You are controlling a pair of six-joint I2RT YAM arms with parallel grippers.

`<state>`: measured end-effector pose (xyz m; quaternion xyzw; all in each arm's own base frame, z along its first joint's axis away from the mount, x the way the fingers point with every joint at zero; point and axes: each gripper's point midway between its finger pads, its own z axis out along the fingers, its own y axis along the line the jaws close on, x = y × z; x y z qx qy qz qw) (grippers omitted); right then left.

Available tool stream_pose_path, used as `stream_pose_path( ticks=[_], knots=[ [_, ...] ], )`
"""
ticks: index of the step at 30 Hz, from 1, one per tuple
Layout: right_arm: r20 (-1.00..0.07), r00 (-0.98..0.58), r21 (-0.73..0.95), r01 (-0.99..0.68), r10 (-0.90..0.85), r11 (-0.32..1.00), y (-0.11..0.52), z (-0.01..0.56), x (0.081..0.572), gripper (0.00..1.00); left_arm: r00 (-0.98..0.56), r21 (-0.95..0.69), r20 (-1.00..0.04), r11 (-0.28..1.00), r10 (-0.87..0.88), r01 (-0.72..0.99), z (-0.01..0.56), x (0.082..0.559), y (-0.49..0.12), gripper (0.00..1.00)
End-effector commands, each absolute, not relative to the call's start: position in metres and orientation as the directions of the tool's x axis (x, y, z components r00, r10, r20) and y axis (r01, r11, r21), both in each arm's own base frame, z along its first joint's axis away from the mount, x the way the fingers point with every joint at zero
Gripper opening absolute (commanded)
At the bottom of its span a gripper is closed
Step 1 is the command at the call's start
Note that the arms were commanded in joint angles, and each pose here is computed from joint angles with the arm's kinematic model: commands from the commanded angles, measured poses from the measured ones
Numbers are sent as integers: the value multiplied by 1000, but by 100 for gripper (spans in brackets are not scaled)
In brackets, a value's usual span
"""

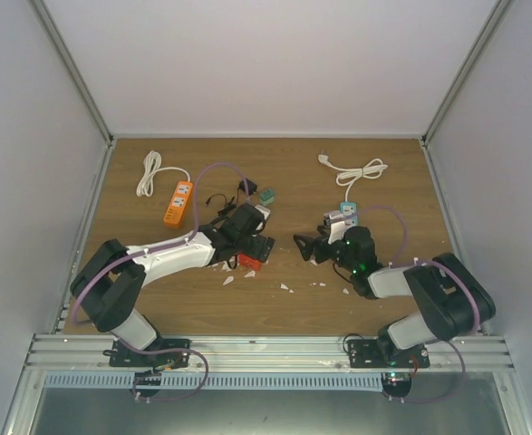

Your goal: Insert the plug

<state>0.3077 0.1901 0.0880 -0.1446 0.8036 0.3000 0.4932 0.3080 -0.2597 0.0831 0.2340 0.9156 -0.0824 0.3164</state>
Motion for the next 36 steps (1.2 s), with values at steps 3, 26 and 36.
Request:
stream_pose_path(
  ticks=[3, 26, 36],
  knots=[
    [-887, -461, 311, -549, 30, 776, 210, 88, 344, 100, -600, -112, -773, 887, 205, 448, 146, 324, -252, 99],
    [-837, -483, 110, -608, -257, 786, 299, 45, 458, 83, -564, -243, -826, 902, 1, 357, 154, 351, -183, 99],
    [-810, -501, 70, -599, -305, 798, 310, 35, 473, 76, -559, -239, -829, 905, -2, 351, 155, 350, -180, 99]
  ],
)
